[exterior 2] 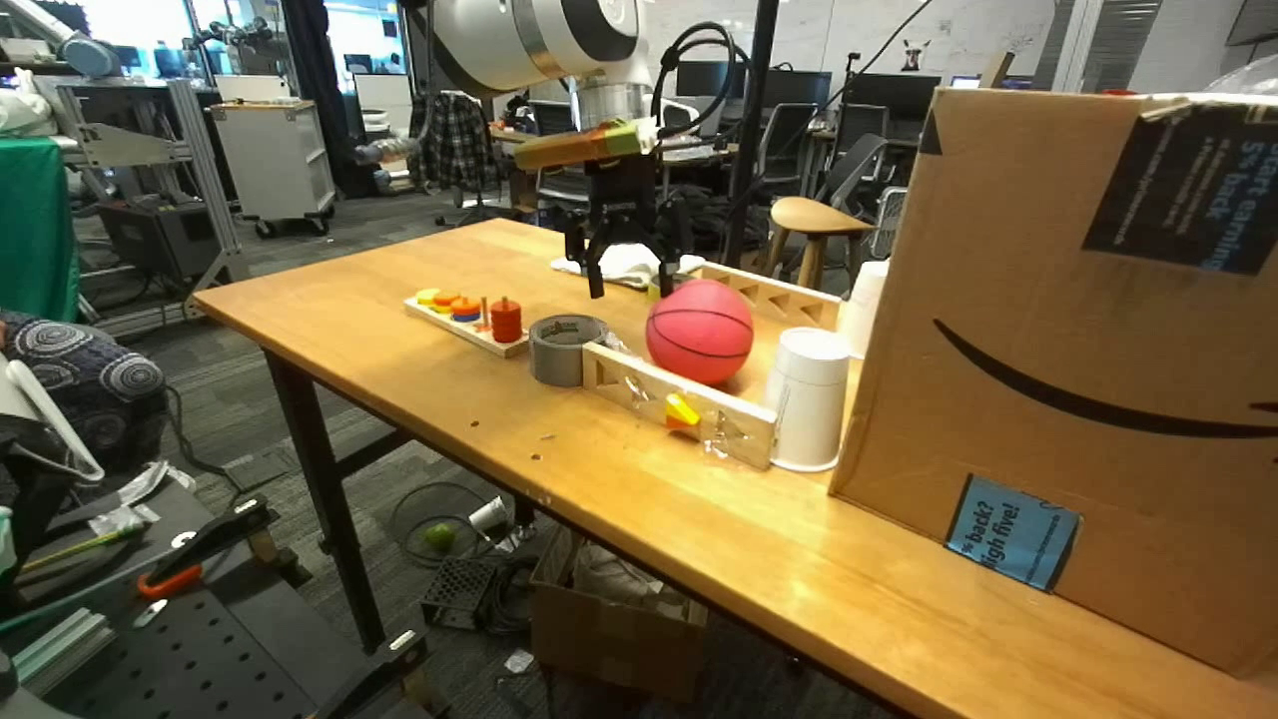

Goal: Push the basketball between the two cups

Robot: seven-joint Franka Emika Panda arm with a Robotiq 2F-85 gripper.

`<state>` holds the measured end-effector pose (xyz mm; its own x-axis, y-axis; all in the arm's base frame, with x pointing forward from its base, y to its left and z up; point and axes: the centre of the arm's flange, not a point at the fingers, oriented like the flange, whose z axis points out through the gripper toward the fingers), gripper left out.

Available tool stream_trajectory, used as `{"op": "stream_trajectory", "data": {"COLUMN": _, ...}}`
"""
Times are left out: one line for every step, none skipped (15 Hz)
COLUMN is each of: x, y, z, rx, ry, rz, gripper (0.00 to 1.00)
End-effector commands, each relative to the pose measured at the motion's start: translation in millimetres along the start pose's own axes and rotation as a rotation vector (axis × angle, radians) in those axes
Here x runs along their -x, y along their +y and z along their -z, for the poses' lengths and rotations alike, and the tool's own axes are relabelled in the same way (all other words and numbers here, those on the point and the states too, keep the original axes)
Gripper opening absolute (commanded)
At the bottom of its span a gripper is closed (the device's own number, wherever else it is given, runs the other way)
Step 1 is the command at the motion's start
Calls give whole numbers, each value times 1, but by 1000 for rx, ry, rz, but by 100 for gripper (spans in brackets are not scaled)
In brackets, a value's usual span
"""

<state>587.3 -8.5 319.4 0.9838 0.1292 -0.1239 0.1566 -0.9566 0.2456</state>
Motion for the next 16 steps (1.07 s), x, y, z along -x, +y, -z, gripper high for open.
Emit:
{"op": "stream_trajectory", "data": {"x": -10, "y": 12, "z": 17, "rx": 23, "ry": 29, "rz": -16, "gripper": 100}}
{"op": "stream_trajectory", "data": {"x": -10, "y": 14, "z": 24, "rx": 39, "ry": 41, "rz": -21, "gripper": 100}}
{"op": "stream_trajectory", "data": {"x": -6, "y": 18, "z": 36, "rx": 76, "ry": 61, "rz": -33, "gripper": 100}}
{"op": "stream_trajectory", "data": {"x": -2, "y": 21, "z": 47, "rx": 107, "ry": 82, "rz": -44, "gripper": 100}}
{"op": "stream_trajectory", "data": {"x": 6, "y": 25, "z": 62, "rx": 142, "ry": 115, "rz": -61, "gripper": 100}}
{"op": "stream_trajectory", "data": {"x": 16, "y": 26, "z": 75, "rx": 163, "ry": 153, "rz": -72, "gripper": 100}}
{"op": "stream_trajectory", "data": {"x": 26, "y": 25, "z": 87, "rx": 185, "ry": 187, "rz": -81, "gripper": 100}}
{"op": "stream_trajectory", "data": {"x": 39, "y": 17, "z": 98, "rx": 200, "ry": 229, "rz": -78, "gripper": 100}}
{"op": "stream_trajectory", "data": {"x": 52, "y": 9, "z": 107, "rx": 213, "ry": 265, "rz": -69, "gripper": 100}}
{"op": "stream_trajectory", "data": {"x": 62, "y": -1, "z": 113, "rx": 215, "ry": 288, "rz": -53, "gripper": 100}}
{"op": "stream_trajectory", "data": {"x": 73, "y": -16, "z": 112, "rx": 206, "ry": 301, "rz": -37, "gripper": 100}}
{"op": "stream_trajectory", "data": {"x": 81, "y": -30, "z": 112, "rx": 189, "ry": 303, "rz": -26, "gripper": 100}}
{"op": "stream_trajectory", "data": {"x": 91, "y": -48, "z": 106, "rx": 158, "ry": 305, "rz": -3, "gripper": 100}}
{"op": "stream_trajectory", "data": {"x": 99, "y": -64, "z": 100, "rx": 142, "ry": 301, "rz": 12, "gripper": 100}}
{"op": "stream_trajectory", "data": {"x": 107, "y": -83, "z": 93, "rx": 111, "ry": 299, "rz": 38, "gripper": 100}}
{"op": "stream_trajectory", "data": {"x": 113, "y": -101, "z": 85, "rx": 97, "ry": 287, "rz": 57, "gripper": 100}}
